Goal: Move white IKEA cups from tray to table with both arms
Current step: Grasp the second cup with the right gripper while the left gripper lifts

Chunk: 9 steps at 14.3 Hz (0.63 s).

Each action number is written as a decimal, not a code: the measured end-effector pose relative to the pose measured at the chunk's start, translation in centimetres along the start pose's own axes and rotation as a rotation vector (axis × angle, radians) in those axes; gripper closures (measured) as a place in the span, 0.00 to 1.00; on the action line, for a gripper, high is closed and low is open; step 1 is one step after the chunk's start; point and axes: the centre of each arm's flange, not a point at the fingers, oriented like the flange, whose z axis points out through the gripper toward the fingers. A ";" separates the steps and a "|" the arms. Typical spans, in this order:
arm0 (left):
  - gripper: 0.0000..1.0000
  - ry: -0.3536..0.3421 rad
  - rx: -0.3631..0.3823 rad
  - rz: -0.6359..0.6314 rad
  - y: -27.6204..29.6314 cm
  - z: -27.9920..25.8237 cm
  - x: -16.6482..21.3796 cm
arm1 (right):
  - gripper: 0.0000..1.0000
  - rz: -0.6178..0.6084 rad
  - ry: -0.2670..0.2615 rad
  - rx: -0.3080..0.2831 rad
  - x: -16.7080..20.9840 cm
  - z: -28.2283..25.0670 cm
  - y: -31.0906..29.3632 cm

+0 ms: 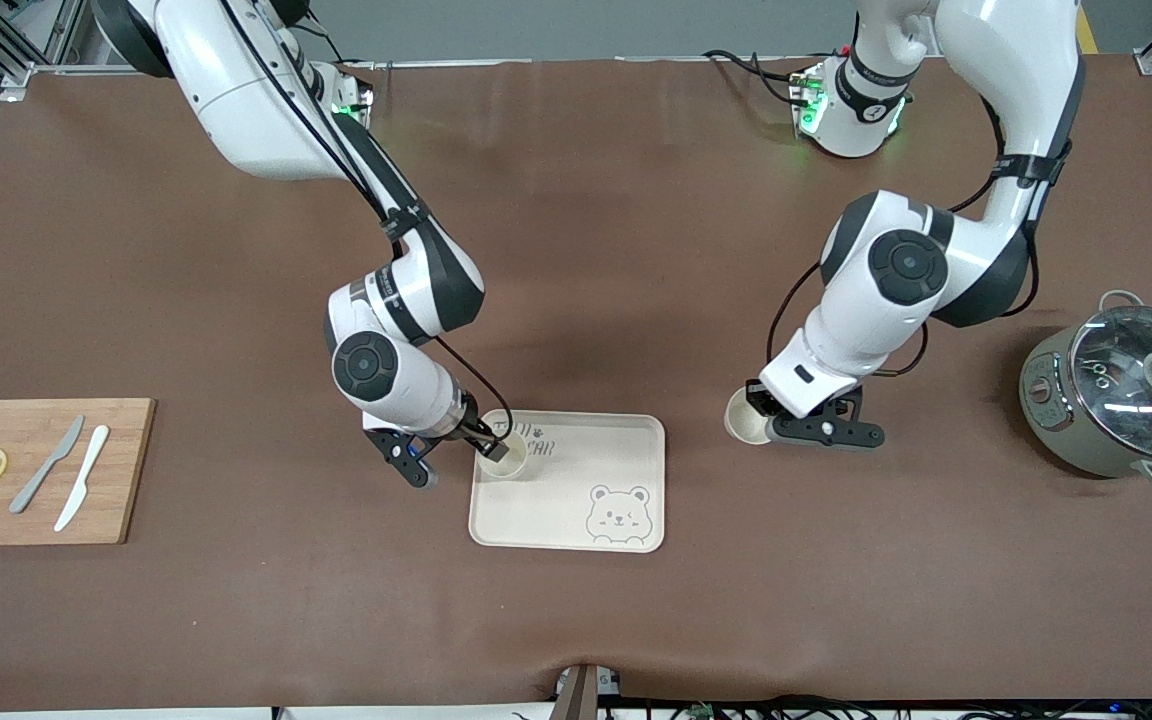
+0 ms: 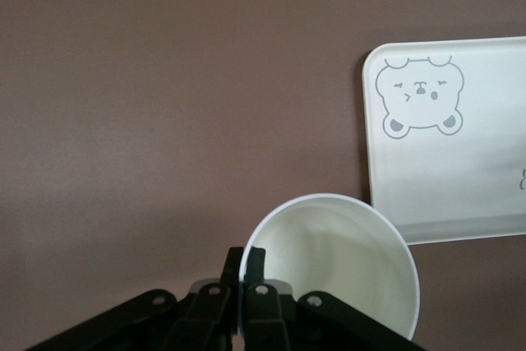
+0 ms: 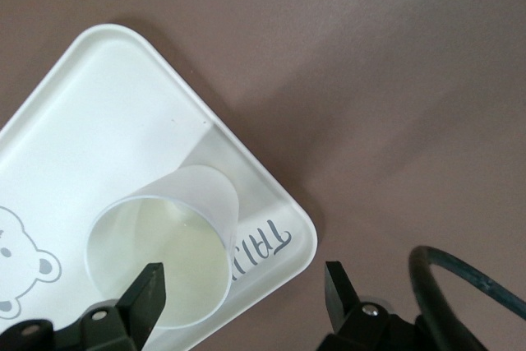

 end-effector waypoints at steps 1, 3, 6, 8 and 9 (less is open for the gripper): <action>0.96 0.019 -0.005 -0.001 -0.7 0.1 -0.6 | 0.21 -0.003 -0.001 -0.004 -0.3 0.3 -0.1; 0.96 0.049 -0.016 -0.007 -2.2 0.6 -1.9 | 0.42 0.011 0.001 -0.002 -0.6 0.9 -0.2; 0.96 0.065 -0.012 -0.002 -5.2 0.9 -3.9 | 0.59 0.025 0.010 0.014 -0.6 1.5 -0.4; 0.96 0.059 0.005 0.016 -7.3 0.5 -5.1 | 0.83 0.021 0.019 0.012 -0.5 1.7 -0.4; 0.96 0.055 0.016 0.023 -8.3 0.3 -5.8 | 0.95 0.014 0.030 0.011 -0.4 1.6 -0.4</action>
